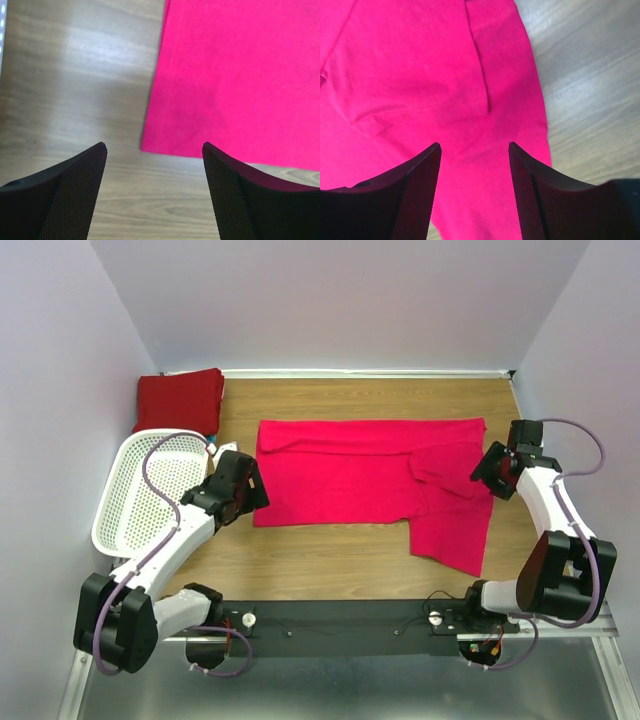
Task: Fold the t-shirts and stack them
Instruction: Fold the tshirt
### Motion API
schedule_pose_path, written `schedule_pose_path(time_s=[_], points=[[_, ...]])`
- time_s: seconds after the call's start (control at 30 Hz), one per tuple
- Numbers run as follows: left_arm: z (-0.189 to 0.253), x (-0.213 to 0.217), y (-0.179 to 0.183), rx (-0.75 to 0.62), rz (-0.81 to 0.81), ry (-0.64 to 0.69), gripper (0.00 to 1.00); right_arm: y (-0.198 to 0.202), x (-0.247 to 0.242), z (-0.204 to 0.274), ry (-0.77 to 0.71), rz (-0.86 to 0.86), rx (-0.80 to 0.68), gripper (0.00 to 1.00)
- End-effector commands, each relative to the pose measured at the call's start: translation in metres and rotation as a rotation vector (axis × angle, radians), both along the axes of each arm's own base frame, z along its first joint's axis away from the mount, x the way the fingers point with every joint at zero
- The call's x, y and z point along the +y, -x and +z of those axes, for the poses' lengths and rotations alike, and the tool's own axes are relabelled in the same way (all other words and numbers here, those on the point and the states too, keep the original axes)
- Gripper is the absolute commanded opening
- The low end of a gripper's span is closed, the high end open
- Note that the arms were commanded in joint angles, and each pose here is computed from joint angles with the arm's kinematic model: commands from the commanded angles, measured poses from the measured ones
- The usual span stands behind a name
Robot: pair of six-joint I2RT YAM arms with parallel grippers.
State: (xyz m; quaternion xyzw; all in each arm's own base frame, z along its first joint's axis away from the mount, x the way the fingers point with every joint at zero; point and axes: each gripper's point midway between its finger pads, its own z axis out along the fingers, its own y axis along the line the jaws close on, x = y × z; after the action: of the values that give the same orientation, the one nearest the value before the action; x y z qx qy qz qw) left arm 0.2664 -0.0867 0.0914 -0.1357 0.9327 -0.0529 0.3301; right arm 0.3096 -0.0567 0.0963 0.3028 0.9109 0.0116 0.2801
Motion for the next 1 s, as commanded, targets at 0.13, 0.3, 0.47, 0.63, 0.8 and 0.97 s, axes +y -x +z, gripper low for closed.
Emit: schedule_pose_path(time_s=[0.13,0.3,0.47,0.63,0.8,0.97], points=[[-0.039,0.001,0.017,0.161,-0.007,-0.035,0.82,0.015,0.008,0.0,-0.03,0.017,0.025,0.65],[-0.055,-0.002,0.014,0.217,-0.035,-0.059,0.77,0.015,0.008,-0.006,-0.03,0.021,0.042,0.65],[-0.064,-0.004,0.016,0.25,-0.054,-0.067,0.72,0.013,0.013,-0.001,-0.054,0.04,0.023,0.65],[-0.077,-0.006,0.02,0.298,-0.076,-0.092,0.69,0.014,0.012,-0.002,-0.044,0.036,0.025,0.65],[-0.091,-0.005,0.03,0.349,-0.084,-0.107,0.55,0.015,0.012,-0.001,-0.043,0.036,0.019,0.65],[-0.093,-0.007,0.03,0.356,-0.092,-0.107,0.27,0.016,0.01,-0.004,-0.034,0.031,0.027,0.65]])
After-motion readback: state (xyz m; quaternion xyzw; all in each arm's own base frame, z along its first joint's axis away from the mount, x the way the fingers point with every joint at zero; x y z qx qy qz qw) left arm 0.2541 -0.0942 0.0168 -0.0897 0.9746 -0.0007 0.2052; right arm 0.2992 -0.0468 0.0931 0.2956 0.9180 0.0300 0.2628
